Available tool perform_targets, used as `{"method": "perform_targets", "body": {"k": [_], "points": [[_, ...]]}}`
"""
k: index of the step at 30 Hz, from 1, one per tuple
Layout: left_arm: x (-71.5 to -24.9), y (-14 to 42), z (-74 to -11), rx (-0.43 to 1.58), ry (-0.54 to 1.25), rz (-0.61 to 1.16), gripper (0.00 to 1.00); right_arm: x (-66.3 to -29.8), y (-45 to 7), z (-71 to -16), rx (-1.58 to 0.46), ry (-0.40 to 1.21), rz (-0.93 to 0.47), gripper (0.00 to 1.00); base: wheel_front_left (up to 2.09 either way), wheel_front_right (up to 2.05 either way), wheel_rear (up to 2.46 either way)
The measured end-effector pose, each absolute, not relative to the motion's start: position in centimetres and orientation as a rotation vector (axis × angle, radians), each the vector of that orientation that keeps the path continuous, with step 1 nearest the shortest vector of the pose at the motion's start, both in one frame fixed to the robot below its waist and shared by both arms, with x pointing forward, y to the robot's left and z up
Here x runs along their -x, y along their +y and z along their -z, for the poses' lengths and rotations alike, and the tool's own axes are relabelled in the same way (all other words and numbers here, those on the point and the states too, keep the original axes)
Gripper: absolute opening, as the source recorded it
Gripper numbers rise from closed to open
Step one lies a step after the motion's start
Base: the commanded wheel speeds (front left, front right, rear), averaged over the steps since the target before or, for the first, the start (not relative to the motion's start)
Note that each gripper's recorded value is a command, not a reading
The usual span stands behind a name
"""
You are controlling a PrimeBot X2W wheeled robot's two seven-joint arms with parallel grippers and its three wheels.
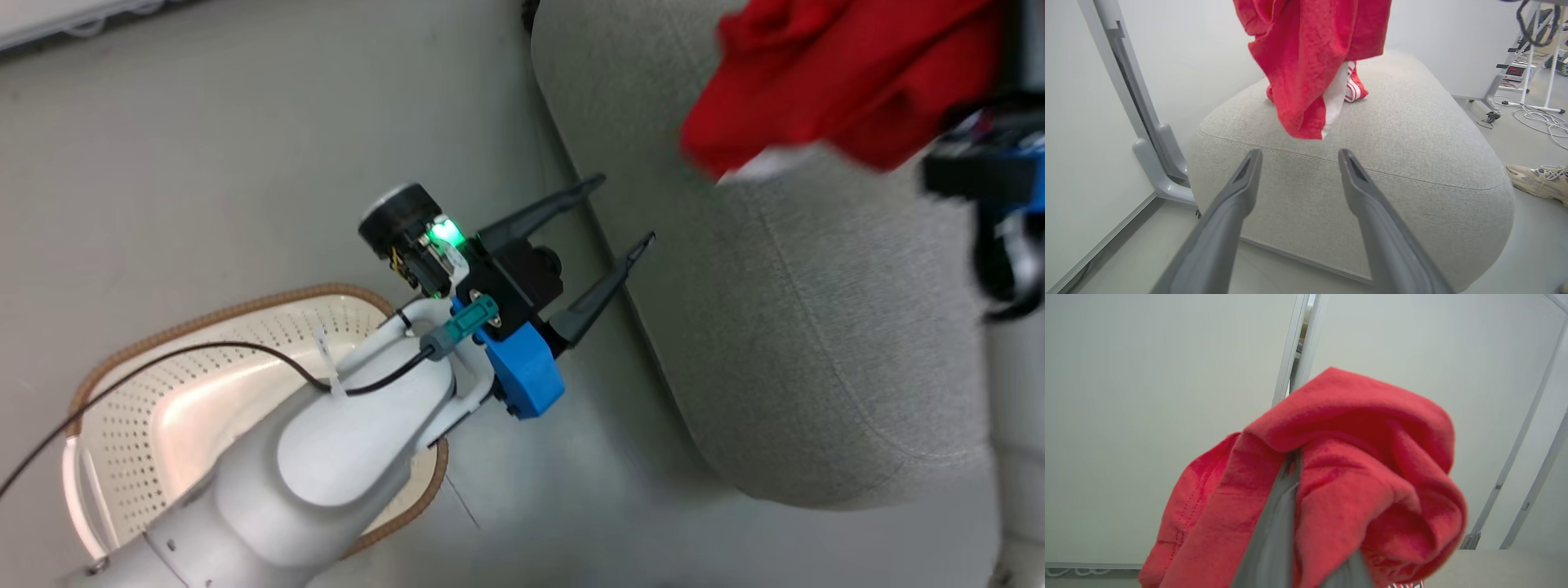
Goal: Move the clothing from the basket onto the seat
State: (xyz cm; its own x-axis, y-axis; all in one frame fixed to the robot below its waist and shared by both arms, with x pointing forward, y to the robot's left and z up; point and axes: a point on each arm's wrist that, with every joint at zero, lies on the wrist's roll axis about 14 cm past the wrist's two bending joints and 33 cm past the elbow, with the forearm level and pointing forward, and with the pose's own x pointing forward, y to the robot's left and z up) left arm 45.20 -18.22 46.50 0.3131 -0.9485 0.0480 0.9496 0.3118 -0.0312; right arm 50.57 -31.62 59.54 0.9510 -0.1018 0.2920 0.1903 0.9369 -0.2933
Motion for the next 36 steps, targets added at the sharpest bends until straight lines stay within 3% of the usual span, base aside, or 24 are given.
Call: {"method": "perform_targets", "body": {"k": [6,10,20,26,34,35,36], "points": [[-47.9,-17.1,-42.5,0.055,0.028,1.226,1.00,-52.7,-36.6,-64.2,0.445,-0.400,0.261,0.00,0.00,0.00,0.00],[-49.4,-16.4,-39.9,0.065,0.058,1.206,1.00,-53.5,-39.4,-63.9,0.527,-0.378,0.311,0.00,0.00,0.00,0.00],[-50.8,-15.4,-34.7,0.090,0.121,1.190,1.00,-53.5,-47.4,-55.3,0.560,-0.109,0.473,0.00,0.00,0.00,0.00],[-50.9,-15.0,-33.6,0.091,0.137,1.181,1.00,-51.9,-48.9,-49.4,0.516,0.057,0.512,0.00,0.00,0.00,0.00],[-50.9,-14.9,-33.5,0.084,0.138,1.184,1.00,-50.6,-48.9,-45.4,0.452,0.159,0.529,0.00,0.00,0.00,0.00],[-51.0,-14.9,-33.6,0.084,0.138,1.183,1.00,-50.5,-49.0,-45.1,0.446,0.168,0.533,0.35,0.00,0.00,0.00],[-51.0,-14.9,-33.6,0.081,0.136,1.182,1.00,-50.3,-49.1,-44.9,0.440,0.175,0.539,1.00,0.00,0.00,0.00]]}}
